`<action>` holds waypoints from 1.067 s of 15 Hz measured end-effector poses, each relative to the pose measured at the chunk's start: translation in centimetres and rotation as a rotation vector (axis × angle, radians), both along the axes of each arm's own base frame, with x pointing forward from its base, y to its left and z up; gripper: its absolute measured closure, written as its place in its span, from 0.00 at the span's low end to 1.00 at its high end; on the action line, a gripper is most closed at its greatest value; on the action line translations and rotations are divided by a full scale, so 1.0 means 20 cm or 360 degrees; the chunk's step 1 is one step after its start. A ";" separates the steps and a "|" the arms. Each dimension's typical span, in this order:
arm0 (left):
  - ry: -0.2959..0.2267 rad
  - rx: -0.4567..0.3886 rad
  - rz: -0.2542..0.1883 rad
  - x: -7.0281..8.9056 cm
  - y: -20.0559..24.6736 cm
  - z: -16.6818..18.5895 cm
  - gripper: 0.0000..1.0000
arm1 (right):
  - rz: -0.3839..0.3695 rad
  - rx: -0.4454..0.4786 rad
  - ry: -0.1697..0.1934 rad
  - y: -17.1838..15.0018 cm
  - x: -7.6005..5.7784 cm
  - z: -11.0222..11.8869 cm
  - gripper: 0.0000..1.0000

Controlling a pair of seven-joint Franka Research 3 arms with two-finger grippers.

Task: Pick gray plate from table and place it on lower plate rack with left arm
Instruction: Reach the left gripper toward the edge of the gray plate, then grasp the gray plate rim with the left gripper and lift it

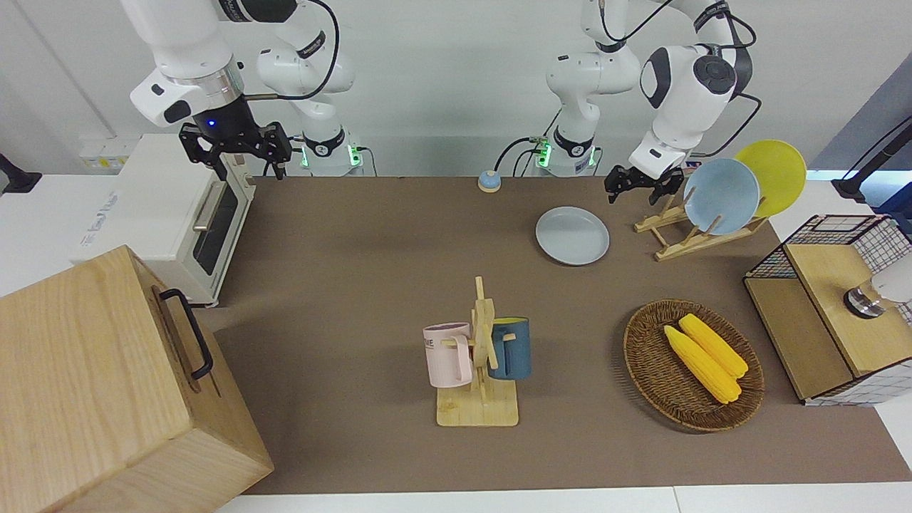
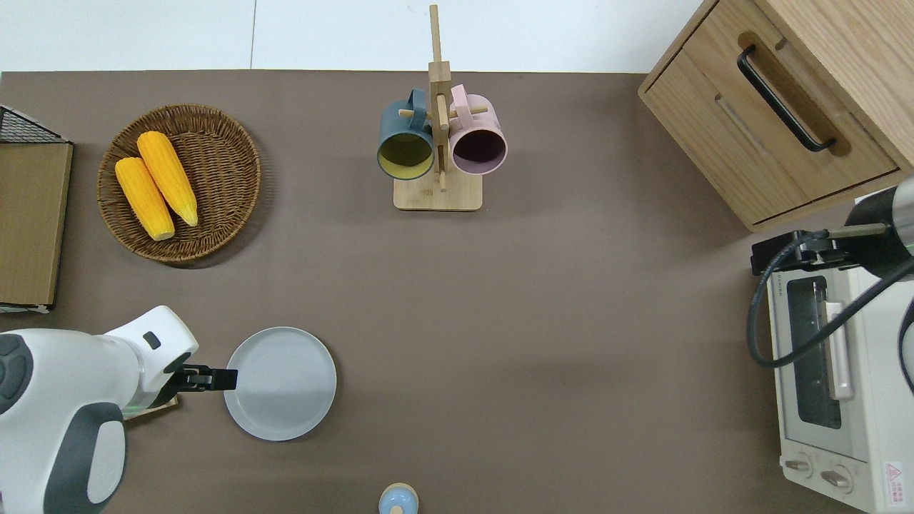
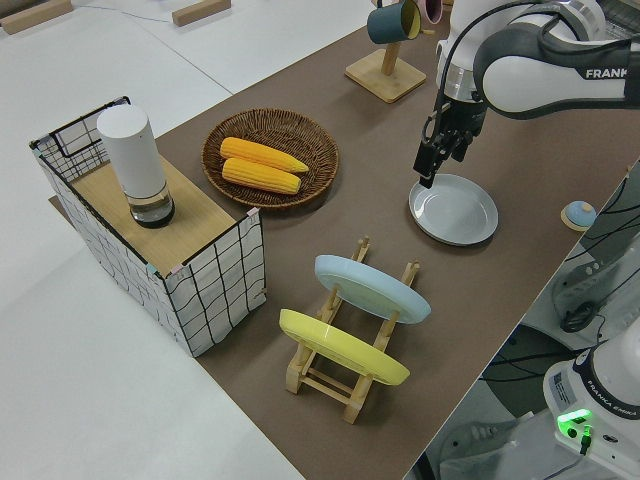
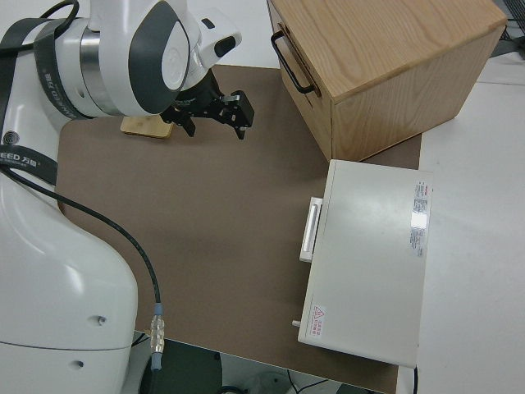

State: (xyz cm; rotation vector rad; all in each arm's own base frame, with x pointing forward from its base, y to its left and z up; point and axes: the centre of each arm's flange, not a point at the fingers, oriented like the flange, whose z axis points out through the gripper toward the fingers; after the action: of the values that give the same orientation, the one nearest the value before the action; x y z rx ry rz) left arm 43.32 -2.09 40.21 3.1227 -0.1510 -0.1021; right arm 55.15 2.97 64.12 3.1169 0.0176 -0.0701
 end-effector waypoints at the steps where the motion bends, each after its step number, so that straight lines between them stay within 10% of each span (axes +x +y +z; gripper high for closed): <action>1: -0.0007 0.0001 -0.0005 -0.01 -0.01 -0.04 0.00 | 0.0000 0.0000 0.0000 0.00 0.00 0.00 0.01; 16: -0.0097 -0.0004 -0.0034 -0.04 -0.06 -0.53 0.01 | 0.0000 0.0000 0.0000 0.00 0.00 0.00 0.01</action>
State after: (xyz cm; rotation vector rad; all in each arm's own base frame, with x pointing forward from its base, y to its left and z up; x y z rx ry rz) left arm 42.50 -3.24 29.55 3.1238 -0.1851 -0.0065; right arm 55.15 2.97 64.12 3.1169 0.0176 -0.0701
